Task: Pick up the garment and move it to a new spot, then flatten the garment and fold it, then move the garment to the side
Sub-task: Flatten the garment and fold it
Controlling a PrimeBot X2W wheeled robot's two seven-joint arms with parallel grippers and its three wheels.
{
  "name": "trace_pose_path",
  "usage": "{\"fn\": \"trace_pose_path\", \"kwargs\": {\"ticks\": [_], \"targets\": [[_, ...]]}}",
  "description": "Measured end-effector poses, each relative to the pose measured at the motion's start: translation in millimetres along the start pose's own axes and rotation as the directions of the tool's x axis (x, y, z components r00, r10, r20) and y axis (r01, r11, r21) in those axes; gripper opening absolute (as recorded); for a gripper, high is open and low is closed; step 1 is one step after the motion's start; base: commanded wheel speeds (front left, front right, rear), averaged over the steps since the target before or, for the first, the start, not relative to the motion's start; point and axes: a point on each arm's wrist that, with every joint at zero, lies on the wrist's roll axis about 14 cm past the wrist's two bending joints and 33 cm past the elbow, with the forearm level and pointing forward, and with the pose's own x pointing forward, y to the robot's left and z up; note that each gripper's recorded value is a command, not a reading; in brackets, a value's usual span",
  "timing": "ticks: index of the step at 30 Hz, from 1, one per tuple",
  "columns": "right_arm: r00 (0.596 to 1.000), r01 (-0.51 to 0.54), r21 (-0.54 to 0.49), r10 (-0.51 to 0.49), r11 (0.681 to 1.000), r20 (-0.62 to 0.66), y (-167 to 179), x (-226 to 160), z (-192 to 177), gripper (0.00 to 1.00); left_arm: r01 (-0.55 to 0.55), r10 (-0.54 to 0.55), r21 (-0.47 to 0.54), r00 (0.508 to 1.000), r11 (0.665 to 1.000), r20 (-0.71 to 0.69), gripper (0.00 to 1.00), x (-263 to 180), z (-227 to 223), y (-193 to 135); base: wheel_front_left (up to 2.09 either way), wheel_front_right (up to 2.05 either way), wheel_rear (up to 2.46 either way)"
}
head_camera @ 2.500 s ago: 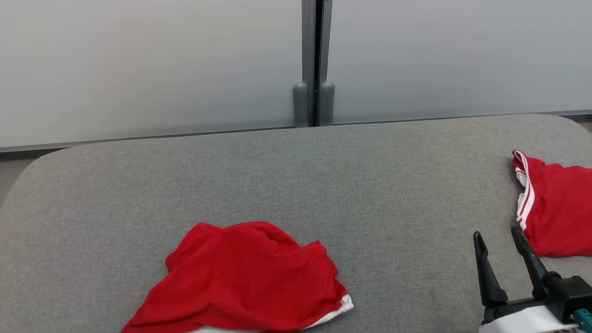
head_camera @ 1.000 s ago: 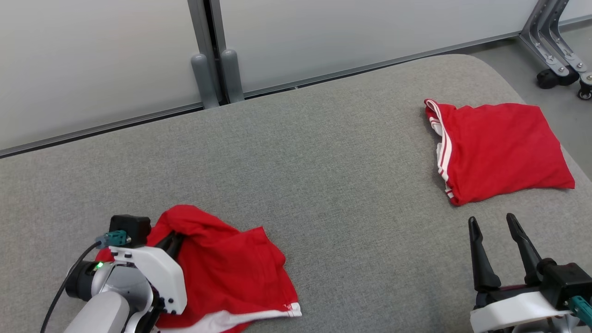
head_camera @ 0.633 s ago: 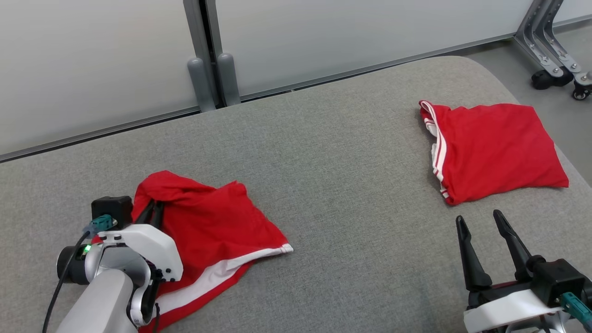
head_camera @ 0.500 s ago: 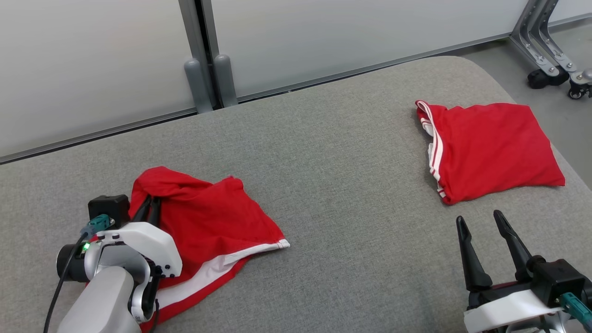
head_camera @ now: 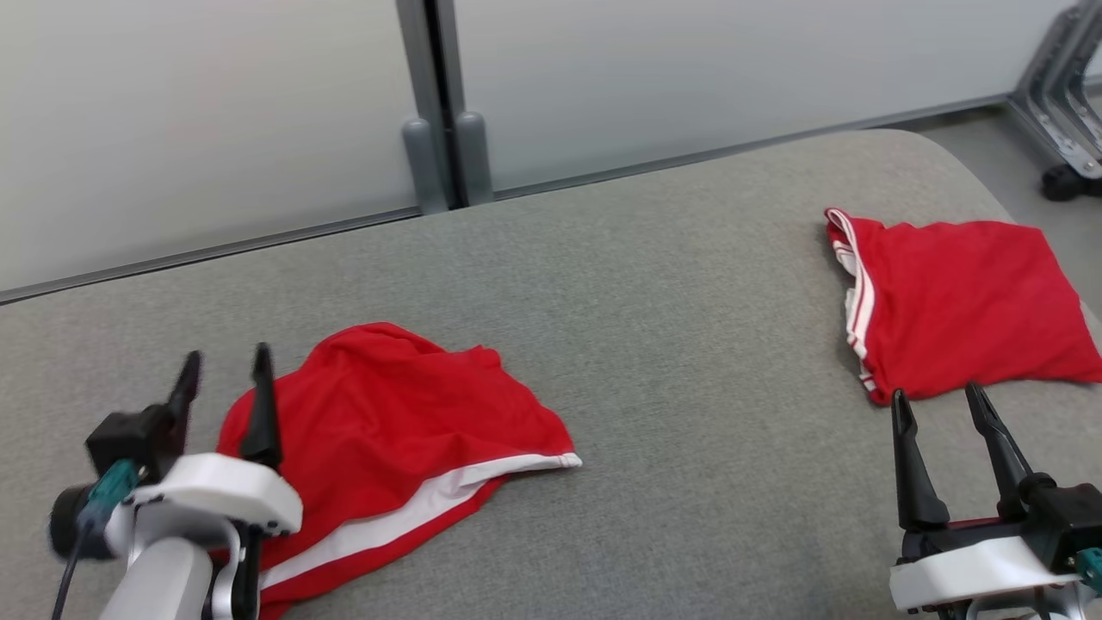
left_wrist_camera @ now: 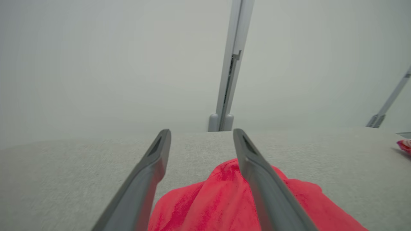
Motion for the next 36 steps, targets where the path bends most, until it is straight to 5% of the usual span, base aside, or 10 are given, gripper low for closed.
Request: {"fn": "trace_pose_path", "kwargs": {"ticks": [7,19,36], "targets": [[0.996,-0.060,-0.030,0.062,0.998,0.057,17.4,13.6,16.4,1.00,-0.149,0.145,0.020,0.980,0.989,0.134,1.00,-68.1,26.8,38.7,0.00,0.00,0.00],[0.984,-0.179,-0.004,0.179,0.984,0.013,57.1,23.2,-0.6,1.00,-0.265,0.257,0.060,0.960,0.962,0.112,1.00,-161.5,6.5,74.1,0.00,0.00,0.00],[0.972,-0.235,0.017,0.235,0.972,-0.020,76.1,17.6,-11.3,1.00,-0.294,0.285,0.049,0.949,0.955,0.137,1.00,-181.8,9.1,83.7,0.00,0.00,0.00]]}}
